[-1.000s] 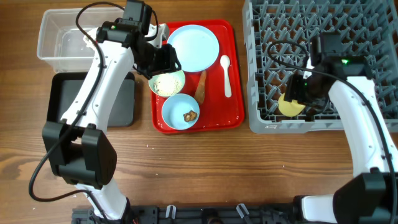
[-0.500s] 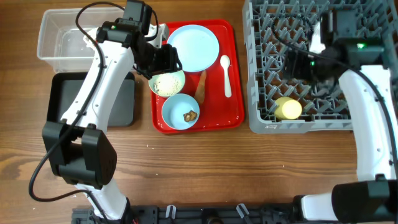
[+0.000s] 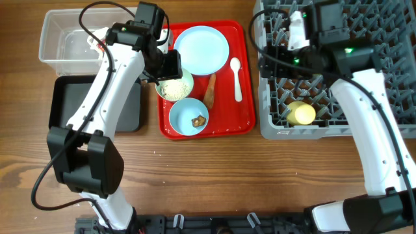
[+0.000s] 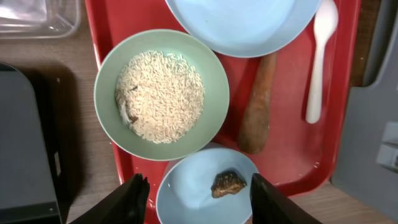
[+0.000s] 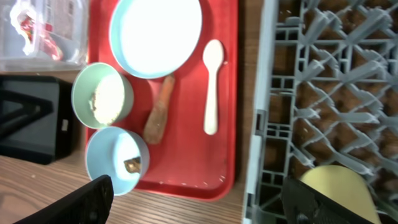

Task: Sort waste into correct bins and load items into the dishwasher rack
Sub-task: 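Grasp the green rice bowl rim with the left gripper and lift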

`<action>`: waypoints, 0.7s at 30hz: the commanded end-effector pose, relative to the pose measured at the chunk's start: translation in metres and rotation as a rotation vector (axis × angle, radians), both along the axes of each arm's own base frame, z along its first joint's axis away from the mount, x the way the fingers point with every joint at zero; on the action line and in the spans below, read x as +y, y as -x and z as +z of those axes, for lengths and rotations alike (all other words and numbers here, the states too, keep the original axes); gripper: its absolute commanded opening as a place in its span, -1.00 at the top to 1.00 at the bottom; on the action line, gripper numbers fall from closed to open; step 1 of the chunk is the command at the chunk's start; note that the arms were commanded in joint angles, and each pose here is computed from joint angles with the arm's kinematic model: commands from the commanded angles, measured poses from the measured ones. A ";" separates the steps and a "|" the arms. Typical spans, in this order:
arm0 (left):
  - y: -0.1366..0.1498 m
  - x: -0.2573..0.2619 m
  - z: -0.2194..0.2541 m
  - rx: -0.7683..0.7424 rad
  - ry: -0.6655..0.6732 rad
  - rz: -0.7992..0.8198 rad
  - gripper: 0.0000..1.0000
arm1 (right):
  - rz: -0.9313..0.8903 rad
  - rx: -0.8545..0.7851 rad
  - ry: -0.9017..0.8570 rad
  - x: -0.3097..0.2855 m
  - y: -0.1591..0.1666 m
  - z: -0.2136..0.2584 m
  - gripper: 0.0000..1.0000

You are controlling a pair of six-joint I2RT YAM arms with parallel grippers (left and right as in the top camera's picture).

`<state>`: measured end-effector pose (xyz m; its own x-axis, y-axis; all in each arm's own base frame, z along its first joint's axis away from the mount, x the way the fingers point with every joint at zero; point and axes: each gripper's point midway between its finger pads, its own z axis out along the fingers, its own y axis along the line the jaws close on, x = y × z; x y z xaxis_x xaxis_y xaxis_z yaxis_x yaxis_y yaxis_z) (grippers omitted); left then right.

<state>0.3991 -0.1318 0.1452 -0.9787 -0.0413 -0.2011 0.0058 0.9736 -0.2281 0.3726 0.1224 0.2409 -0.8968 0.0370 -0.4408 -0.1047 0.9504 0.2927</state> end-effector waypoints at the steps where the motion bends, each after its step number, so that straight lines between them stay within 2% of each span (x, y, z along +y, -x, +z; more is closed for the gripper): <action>1: -0.003 -0.014 -0.001 -0.056 -0.076 -0.024 -0.06 | -0.094 -0.010 0.004 -0.006 -0.010 0.001 -0.76; 4: -0.010 -0.038 -0.010 -0.138 -0.119 -0.067 -0.06 | -0.145 -0.016 0.026 -0.017 -0.014 0.001 -0.76; 9: -0.023 -0.056 -0.033 -0.211 -0.165 -0.043 -0.04 | -0.179 -0.012 0.049 -0.032 -0.016 -0.001 -0.85; 12: -0.027 -0.061 -0.051 -0.197 -0.173 -0.051 -0.04 | -0.196 -0.003 0.073 -0.038 -0.014 -0.003 -0.99; 21: -0.035 -0.054 -0.104 -0.123 -0.211 -0.040 0.03 | -0.200 0.005 0.089 -0.041 -0.012 -0.005 -0.99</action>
